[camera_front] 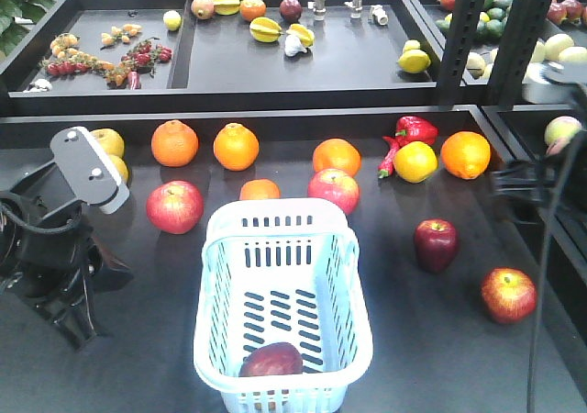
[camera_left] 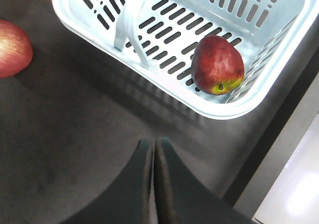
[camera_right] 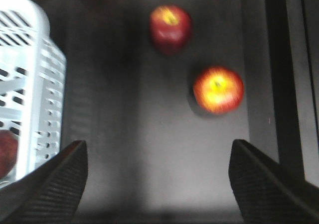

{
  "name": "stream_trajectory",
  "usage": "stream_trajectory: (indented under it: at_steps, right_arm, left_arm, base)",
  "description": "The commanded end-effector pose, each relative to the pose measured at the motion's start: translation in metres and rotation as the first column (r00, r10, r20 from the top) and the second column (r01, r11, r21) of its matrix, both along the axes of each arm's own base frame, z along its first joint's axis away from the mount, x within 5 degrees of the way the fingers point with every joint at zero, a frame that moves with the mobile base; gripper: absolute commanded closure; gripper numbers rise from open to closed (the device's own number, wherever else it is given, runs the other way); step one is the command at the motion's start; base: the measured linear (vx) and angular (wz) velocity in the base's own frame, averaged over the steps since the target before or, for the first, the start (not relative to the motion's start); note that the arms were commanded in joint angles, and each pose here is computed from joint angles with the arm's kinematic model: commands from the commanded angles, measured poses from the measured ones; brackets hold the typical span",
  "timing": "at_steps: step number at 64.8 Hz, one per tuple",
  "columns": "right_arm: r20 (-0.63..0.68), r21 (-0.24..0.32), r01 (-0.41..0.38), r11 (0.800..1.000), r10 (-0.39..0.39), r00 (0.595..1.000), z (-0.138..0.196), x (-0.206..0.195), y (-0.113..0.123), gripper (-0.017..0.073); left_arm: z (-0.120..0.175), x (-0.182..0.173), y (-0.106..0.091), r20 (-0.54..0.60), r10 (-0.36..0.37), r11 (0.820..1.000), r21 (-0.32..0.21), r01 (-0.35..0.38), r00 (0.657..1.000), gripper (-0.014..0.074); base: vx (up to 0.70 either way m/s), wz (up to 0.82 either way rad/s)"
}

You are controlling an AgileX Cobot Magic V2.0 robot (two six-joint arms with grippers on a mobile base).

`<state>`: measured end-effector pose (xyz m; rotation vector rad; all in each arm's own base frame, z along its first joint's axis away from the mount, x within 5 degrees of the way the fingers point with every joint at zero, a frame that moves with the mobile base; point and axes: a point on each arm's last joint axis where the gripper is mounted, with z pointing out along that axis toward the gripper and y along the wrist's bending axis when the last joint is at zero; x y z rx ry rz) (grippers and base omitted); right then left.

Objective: Pick three apples into basket with both arms
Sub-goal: 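Move the right gripper back over the next red apple, then close the right gripper on the red apple and lift it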

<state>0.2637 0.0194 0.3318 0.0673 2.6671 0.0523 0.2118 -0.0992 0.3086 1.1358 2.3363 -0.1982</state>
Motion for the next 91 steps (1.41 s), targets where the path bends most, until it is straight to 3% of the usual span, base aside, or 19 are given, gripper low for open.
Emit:
stream_trajectory:
  at_steps: [1,6,12,18,44,91]
  right_arm:
    - [-0.010,0.071,0.034,0.997,-0.033,0.999,-0.001,0.009,-0.025,0.0013]
    - [-0.093,0.079,0.048,0.996,-0.041,0.995,-0.016,0.016,-0.041,0.0013]
    - [-0.160,0.047,0.054,0.997,-0.046,0.986,-0.033,0.024,-0.052,0.0013]
    - [-0.186,0.016,0.053,0.998,-0.049,0.981,-0.047,0.034,-0.056,0.0013]
    - [-0.327,-0.011,0.039,0.999,-0.040,0.944,-0.119,0.072,-0.065,-0.0032]
    - [-0.369,-0.017,0.043,0.999,-0.046,0.928,-0.164,0.135,-0.074,-0.0057]
  left_arm:
    - [0.015,0.000,-0.001,0.076,0.017,0.998,-0.055,-0.013,0.997,0.0600]
    - [0.015,0.000,-0.001,0.076,0.017,0.998,-0.055,-0.013,0.997,0.0600]
    - [0.015,0.000,-0.001,0.076,0.017,0.998,-0.055,-0.013,0.997,0.0600]
    - [0.015,0.000,-0.001,0.076,0.017,0.998,-0.055,-0.013,0.997,0.0600]
    - [0.015,0.000,-0.001,0.076,0.017,0.998,-0.055,-0.013,0.997,0.0600]
    - [0.015,0.000,-0.001,0.076,0.017,0.998,-0.055,-0.013,0.997,0.0600]
  base:
    - [0.00,0.00]
    - [0.00,0.00]
    - [0.00,0.00]
    - [0.00,0.00]
    - [0.00,0.00]
    - [0.00,0.00]
